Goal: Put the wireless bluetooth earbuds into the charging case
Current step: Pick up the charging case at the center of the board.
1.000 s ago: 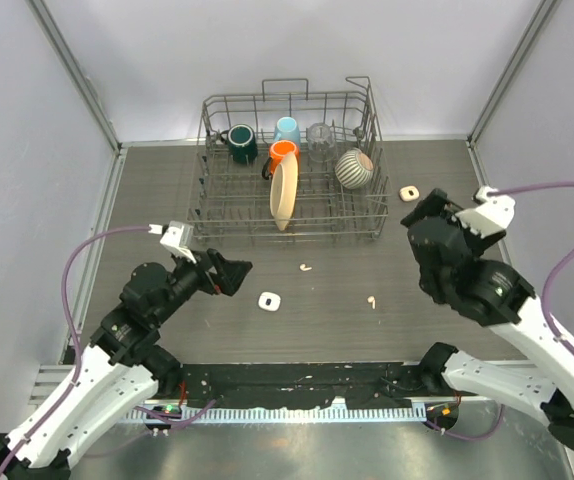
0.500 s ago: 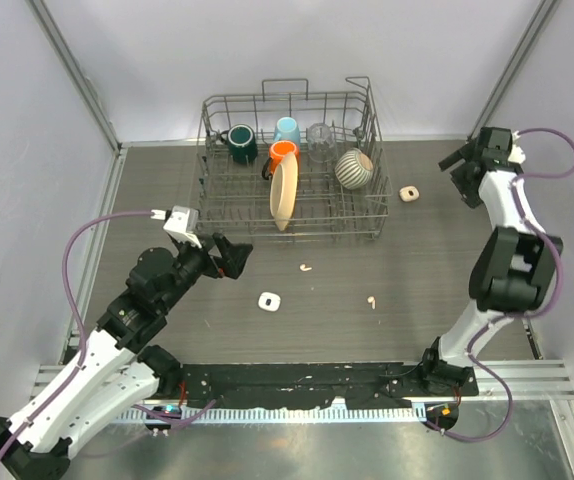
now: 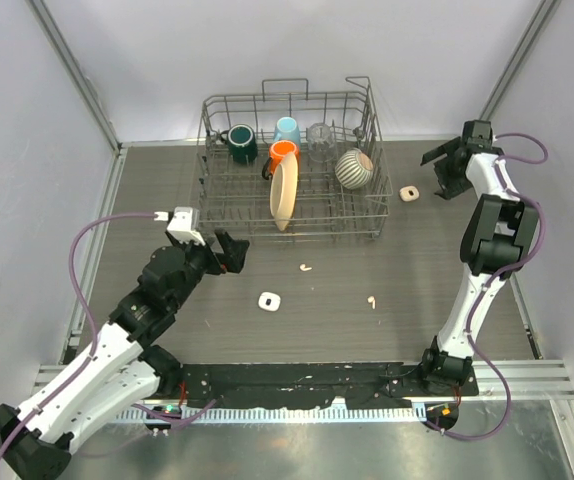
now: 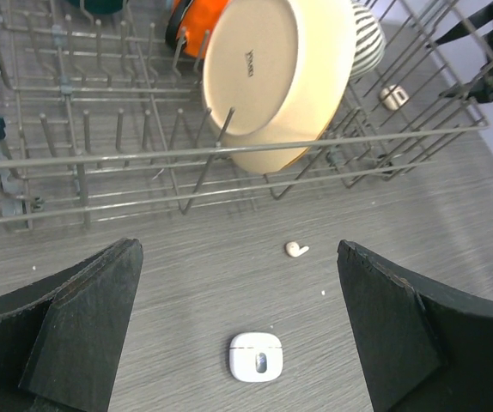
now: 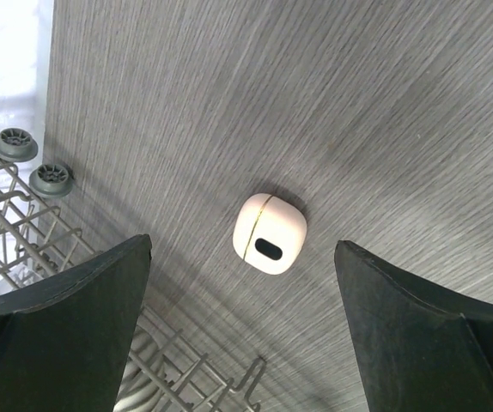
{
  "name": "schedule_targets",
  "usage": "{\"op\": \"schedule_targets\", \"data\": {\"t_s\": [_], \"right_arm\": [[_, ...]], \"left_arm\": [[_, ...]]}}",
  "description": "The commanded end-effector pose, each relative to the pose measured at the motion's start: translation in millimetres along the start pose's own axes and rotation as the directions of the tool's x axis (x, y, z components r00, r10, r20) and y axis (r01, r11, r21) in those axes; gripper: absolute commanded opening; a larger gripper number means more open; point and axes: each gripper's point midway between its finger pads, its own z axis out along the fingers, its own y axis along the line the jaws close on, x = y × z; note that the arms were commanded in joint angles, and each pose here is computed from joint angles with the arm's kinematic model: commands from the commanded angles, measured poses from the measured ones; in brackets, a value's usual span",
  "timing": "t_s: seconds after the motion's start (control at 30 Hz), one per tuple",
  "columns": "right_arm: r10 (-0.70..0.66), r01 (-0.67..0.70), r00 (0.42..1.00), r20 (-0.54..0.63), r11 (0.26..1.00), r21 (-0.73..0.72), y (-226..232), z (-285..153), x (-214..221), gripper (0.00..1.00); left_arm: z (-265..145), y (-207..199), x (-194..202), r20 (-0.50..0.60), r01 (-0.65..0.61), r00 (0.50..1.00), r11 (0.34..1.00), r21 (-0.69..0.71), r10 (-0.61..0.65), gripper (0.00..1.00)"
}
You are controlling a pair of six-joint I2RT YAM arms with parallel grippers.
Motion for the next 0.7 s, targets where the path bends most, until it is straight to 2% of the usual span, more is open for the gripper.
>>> {"op": "schedule_targets", "data": {"t_s": [0.0, 0.07, 0.23, 0.4, 0.47, 0.67], "right_arm": [[0.034, -0.036, 0.999, -0.026, 0.996, -0.078, 28.6, -6.4, 0.5, 0.92], [-0.006, 0.003, 0.999, -0.036, 0.996, -0.086, 32.3, -5.1, 3.8, 0.88], [-0.063, 0.062, 0.997, -0.035, 0.997, -0.038, 31.0, 3.5, 17.5, 0.87], [-0.125, 0.126, 0.991, -0.048, 0.992, 0.011, 29.8, 9.6, 34.3, 0.81], [-0.132, 0.134, 0.990, -0.049, 0.991, 0.028, 27.9, 10.1, 39.1, 0.77], [-0.133, 0.134, 0.991, -0.025, 0.985, 0.106, 12.8, 11.6, 37.9, 0.76]], "left_arm": [[6.3, 0.9, -21.2, 0.058, 0.004, 0.998, 0.999, -0.033, -0.002, 1.00], [8.1, 1.4, -19.6, 0.051, 0.004, 0.999, 0.999, -0.038, -0.002, 1.00], [7.5, 5.2, -17.7, 0.052, 0.000, 0.999, 0.999, -0.053, 0.003, 1.00], [4.9, 8.8, -20.0, 0.065, -0.010, 0.998, 0.998, -0.066, 0.015, 1.00], [3.9, 10.6, -19.2, 0.063, -0.012, 0.998, 0.997, -0.071, 0.017, 1.00], [2.5, 14.6, -16.3, 0.059, -0.022, 0.998, 0.997, -0.080, 0.027, 1.00]]}}
